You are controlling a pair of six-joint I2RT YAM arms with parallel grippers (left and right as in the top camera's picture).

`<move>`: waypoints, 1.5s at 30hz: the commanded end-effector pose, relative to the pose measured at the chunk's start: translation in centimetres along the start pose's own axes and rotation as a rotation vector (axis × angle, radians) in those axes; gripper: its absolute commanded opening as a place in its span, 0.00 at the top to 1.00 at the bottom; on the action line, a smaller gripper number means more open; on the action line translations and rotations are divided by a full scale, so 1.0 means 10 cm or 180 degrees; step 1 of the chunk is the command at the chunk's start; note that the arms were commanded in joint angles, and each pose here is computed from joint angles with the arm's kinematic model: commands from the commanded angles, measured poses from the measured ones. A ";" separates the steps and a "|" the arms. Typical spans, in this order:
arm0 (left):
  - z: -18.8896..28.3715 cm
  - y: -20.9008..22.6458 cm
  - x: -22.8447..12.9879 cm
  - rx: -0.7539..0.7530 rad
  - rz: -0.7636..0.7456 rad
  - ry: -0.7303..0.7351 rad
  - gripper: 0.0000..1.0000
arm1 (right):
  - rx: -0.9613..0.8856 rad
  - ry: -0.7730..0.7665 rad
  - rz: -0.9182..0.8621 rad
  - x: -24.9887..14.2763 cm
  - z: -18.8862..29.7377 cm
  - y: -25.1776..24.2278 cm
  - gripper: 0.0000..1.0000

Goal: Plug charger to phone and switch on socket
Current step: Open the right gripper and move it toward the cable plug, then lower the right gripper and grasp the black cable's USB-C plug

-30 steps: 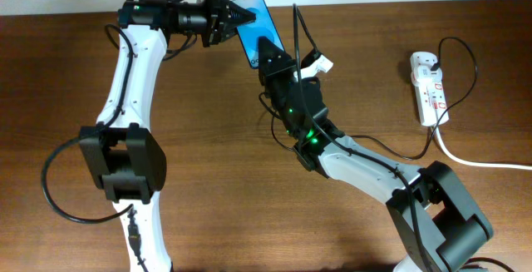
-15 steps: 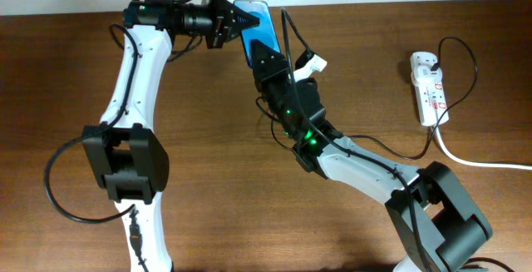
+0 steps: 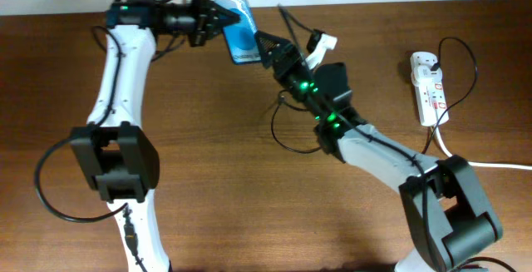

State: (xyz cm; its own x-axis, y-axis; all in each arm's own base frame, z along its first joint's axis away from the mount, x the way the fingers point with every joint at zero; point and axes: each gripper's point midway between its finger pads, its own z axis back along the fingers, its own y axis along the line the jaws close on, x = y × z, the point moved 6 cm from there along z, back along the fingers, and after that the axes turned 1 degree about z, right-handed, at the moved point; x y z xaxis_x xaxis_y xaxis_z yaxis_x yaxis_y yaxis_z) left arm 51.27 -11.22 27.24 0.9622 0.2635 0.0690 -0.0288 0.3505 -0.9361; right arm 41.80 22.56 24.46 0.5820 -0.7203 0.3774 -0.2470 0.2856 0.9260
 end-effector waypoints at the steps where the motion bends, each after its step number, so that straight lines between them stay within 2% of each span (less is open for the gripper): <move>1: 0.20 0.06 0.09 -0.0051 -0.0114 -0.0079 1.00 | 0.0079 0.0778 -0.0044 0.02 0.12 -0.04 0.02; 4: 0.34 0.21 0.03 0.0055 -0.0265 -0.0035 1.00 | -0.1019 0.0984 -0.0230 0.12 0.41 -0.78 0.02; 5: 0.38 0.27 -0.03 0.0111 -0.0310 0.0036 1.00 | -0.1041 0.1187 -0.0027 0.13 0.50 -0.87 0.01; 7: 0.43 0.39 -0.14 0.0300 -0.0313 0.0126 1.00 | -0.1216 0.1482 0.0126 0.12 0.70 -1.03 0.07; 9: 0.45 0.54 -0.25 0.0666 -0.0169 0.0212 1.00 | -0.1374 0.1666 0.0374 0.08 0.84 -1.05 0.21; 10: 0.46 0.56 -0.29 0.0696 -0.0071 0.0262 1.00 | -0.1517 0.1770 0.0417 0.06 0.90 -1.05 0.27; 12: 0.44 0.57 -0.36 0.0733 -0.0119 0.0349 1.00 | -0.2004 0.2033 0.0552 0.07 1.05 -1.04 0.31; 15: 0.37 0.64 -0.46 0.1044 -0.0144 0.0476 1.00 | -0.2689 0.2290 0.1033 0.20 1.16 -0.76 0.31; 20: 0.37 0.60 -0.34 0.0926 -0.0296 0.0332 1.00 | -0.2739 0.2259 0.1203 0.01 0.92 -0.65 0.32; 22: 0.45 0.62 -0.21 0.0910 -0.0163 0.0138 1.00 | -0.2816 0.2106 0.1063 -0.08 0.72 -0.82 0.39; 29: 0.82 0.73 0.05 0.0886 0.0061 -0.0289 1.00 | -0.2787 0.1923 0.0723 -0.29 0.29 -1.43 0.47; 34: 0.87 0.76 0.07 0.0914 0.0077 -0.0332 1.00 | -0.2643 0.1862 0.0714 -0.42 0.10 -1.57 0.47; 45: 0.87 0.76 0.07 0.0911 0.0078 -0.0330 1.00 | -0.2673 0.1792 0.0207 -0.60 0.00 -1.85 0.48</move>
State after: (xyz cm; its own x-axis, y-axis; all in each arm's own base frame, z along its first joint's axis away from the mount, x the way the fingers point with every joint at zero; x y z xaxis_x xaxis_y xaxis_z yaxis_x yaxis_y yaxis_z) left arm 49.34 -0.55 22.56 0.9294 0.3568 0.0943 -0.1479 0.5942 -0.7906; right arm 43.06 21.16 6.48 0.9159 -0.3327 0.2244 0.1731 0.8321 0.5269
